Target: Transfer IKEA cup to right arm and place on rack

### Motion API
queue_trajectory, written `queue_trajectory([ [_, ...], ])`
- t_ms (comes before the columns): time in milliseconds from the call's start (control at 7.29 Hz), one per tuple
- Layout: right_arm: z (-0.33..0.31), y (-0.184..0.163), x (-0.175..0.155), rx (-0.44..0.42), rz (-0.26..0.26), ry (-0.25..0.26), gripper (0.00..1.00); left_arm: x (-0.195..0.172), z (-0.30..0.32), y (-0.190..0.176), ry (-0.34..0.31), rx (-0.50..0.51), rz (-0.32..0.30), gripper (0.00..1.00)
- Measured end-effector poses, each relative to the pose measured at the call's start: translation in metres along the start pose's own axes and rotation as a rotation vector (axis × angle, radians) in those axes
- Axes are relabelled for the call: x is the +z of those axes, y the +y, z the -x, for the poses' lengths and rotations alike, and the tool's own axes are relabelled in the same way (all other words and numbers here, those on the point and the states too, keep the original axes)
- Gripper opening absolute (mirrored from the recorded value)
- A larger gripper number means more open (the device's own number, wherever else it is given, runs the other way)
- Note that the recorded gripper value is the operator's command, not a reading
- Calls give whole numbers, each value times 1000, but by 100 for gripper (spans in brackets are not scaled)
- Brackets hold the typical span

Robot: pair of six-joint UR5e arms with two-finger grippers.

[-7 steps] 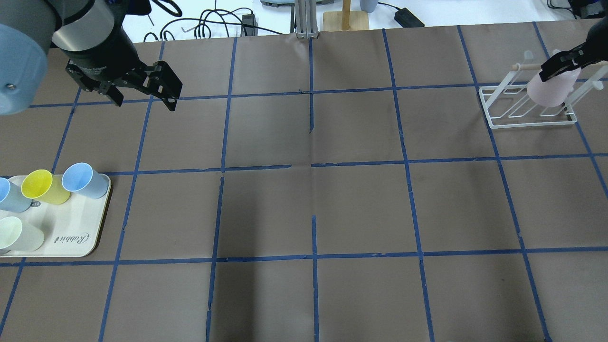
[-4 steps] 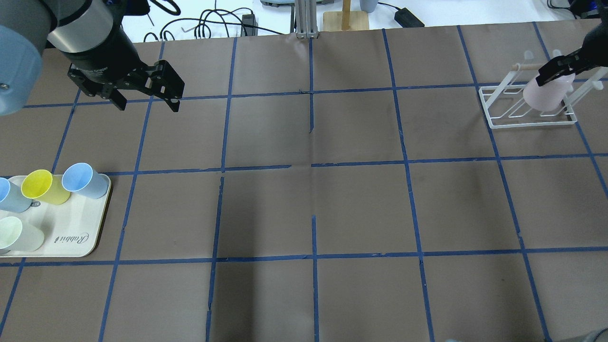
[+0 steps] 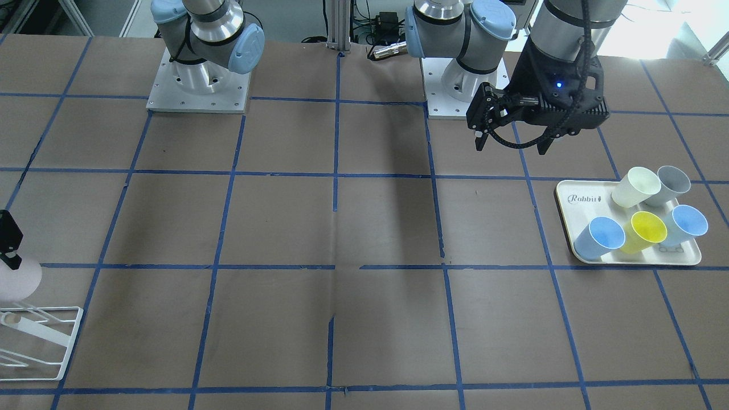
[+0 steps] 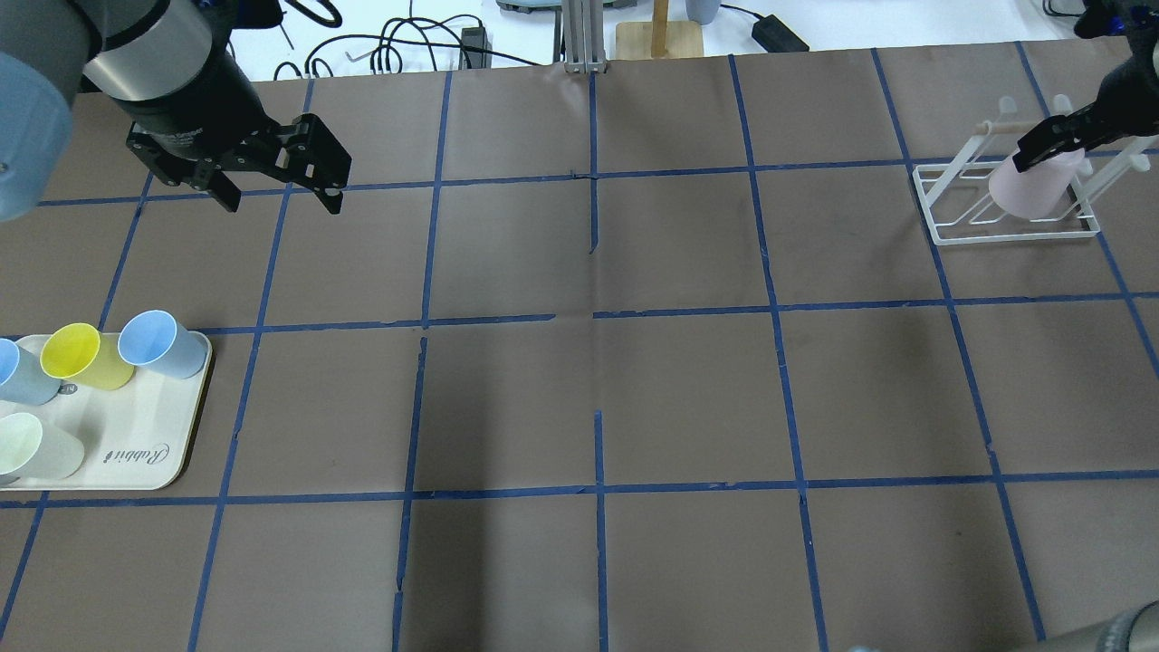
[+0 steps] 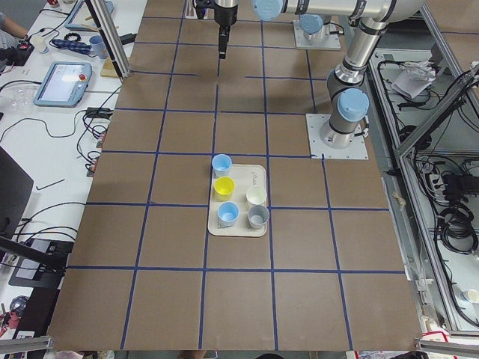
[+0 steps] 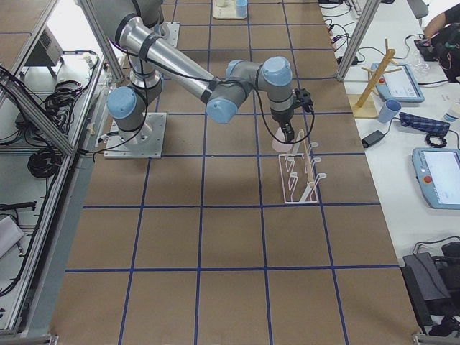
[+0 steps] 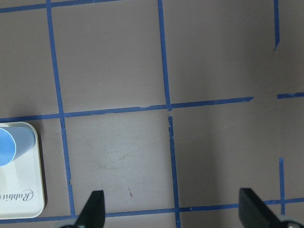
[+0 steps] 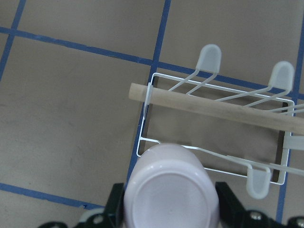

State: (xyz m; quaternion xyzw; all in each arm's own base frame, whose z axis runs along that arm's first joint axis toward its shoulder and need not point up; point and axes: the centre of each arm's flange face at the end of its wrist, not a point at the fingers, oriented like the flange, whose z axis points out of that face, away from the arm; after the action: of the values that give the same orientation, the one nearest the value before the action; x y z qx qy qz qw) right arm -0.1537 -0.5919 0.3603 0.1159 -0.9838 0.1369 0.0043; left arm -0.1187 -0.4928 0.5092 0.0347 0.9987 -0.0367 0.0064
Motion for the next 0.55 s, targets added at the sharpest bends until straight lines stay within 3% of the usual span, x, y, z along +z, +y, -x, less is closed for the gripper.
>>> queue_trajectory([
  [549,-2,0,10,1,8,-5,56,-1,0,0,1,0,-2,100],
])
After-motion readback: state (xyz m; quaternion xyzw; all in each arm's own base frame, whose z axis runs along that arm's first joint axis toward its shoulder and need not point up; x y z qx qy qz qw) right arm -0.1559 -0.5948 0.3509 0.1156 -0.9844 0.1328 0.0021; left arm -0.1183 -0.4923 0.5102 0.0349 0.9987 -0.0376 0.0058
